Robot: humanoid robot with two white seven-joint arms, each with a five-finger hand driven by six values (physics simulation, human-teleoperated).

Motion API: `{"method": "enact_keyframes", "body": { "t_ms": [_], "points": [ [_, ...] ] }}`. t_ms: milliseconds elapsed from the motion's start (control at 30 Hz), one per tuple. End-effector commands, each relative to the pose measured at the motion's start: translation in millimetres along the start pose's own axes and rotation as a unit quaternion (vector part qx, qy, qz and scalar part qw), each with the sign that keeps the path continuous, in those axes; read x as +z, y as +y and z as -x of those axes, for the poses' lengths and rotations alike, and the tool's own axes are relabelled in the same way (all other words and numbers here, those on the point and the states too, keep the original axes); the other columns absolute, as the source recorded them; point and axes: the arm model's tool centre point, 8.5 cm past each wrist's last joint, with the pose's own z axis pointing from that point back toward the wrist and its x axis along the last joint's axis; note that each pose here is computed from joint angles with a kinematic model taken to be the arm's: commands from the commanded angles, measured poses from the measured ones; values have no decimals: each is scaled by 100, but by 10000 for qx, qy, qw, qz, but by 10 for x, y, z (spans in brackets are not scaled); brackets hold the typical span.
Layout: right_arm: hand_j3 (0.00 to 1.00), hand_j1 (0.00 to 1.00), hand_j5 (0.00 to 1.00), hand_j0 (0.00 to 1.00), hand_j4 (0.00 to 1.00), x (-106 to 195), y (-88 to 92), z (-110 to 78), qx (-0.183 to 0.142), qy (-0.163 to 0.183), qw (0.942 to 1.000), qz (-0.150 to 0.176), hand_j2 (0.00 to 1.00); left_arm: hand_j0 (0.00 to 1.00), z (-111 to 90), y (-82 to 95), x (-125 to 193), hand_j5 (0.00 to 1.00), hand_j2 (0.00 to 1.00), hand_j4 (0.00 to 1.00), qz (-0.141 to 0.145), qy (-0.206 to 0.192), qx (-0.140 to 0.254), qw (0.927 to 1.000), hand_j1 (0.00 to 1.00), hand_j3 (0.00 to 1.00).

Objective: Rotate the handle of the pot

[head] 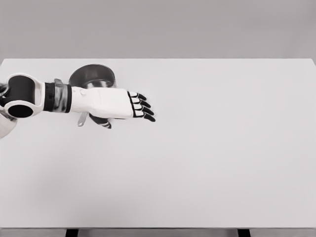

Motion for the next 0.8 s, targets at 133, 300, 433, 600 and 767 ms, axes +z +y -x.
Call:
{"method": "enact_keyframes", "body": {
  "t_ms": [133, 300, 433, 600, 767],
  "points": [
    [100, 100, 100, 100, 100, 0, 0, 1, 0, 0, 10000, -1, 100, 100, 78, -238, 116, 100, 100, 100, 290, 129, 275, 9991, 100, 100],
    [100, 100, 100, 100, 100, 0, 0, 1, 0, 0, 10000, -1, 100, 100, 178, -169, 289, 100, 100, 100, 252, 380, 195, 9988, 100, 100],
    [100, 100, 100, 100, 100, 0, 0, 1, 0, 0, 10000, -1, 100, 100, 214, -159, 331, 100, 100, 100, 296, 489, 112, 9983, 100, 100],
    [100, 100, 100, 100, 100, 0, 0, 1, 0, 0, 10000, -1, 100, 99, 252, -197, 331, 99, 99, 99, 545, 697, -193, 9959, 99, 99],
    [100, 100, 100, 100, 100, 0, 0, 1, 0, 0, 10000, -1, 100, 99, 254, -222, 296, 99, 99, 99, 576, 747, -310, 9951, 99, 99]
  ]
}}
